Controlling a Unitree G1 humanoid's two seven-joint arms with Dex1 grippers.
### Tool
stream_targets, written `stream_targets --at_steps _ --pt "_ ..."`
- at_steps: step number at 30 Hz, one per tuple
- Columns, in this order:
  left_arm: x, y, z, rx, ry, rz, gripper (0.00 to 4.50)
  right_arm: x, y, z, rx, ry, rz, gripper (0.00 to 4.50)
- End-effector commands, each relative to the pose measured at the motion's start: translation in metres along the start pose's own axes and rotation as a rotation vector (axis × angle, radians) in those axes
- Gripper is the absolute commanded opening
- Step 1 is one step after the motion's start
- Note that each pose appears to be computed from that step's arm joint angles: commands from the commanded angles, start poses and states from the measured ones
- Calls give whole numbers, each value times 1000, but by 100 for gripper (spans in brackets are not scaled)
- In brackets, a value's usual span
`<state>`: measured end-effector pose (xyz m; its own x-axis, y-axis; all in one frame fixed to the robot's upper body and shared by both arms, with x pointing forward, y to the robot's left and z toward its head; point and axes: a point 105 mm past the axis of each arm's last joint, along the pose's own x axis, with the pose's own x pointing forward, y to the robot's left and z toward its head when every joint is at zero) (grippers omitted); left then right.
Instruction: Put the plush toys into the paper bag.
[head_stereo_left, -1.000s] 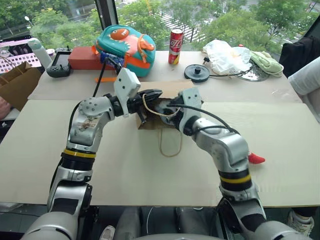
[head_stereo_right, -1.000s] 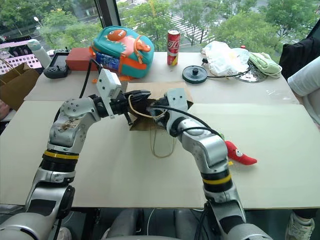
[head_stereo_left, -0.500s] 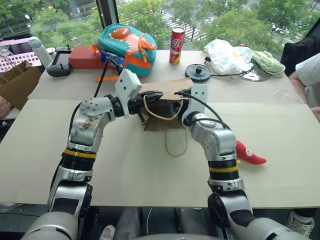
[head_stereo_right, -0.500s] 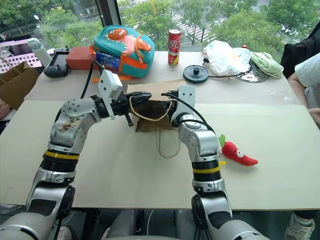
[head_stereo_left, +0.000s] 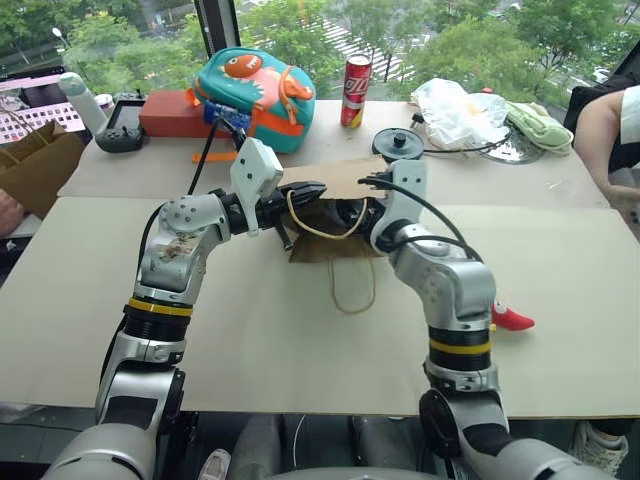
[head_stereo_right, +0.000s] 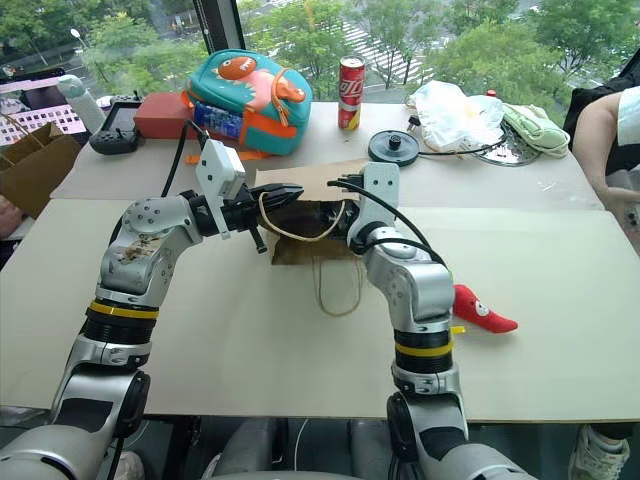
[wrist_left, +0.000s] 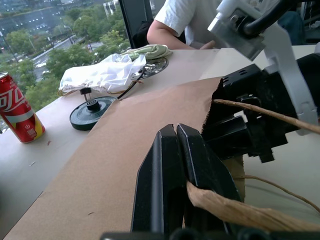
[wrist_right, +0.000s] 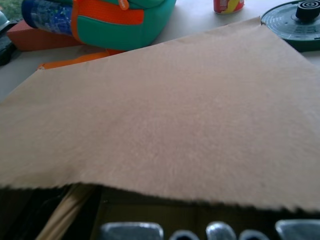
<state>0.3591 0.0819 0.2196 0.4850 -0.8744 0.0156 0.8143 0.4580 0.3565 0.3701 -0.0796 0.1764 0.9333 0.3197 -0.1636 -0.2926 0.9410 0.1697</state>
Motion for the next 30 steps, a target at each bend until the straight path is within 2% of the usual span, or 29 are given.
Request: stream_targets --at_steps 1,8,13,17,19,24,30 --pt "1 3 16 48 -38 4 0 -25 0 11 -49 -22 82 447" --pt "1 2 15 44 -39 5 0 -72 -20 12 -174 10 177 447" --pt "1 2 15 42 -39 3 0 -106 -48 4 -287 100 176 447" --pt "1 1 14 41 -39 0 0 -133 -94 -23 -365 305 33 447" --pt "1 1 14 41 -39 0 0 -143 -109 -31 -377 362 -16 447" --pt "1 2 14 41 -37 1 0 -158 -137 -46 -438 488 -122 447" --pt "1 1 15 42 -36 -1 0 -152 -150 -57 -428 526 -188 447"
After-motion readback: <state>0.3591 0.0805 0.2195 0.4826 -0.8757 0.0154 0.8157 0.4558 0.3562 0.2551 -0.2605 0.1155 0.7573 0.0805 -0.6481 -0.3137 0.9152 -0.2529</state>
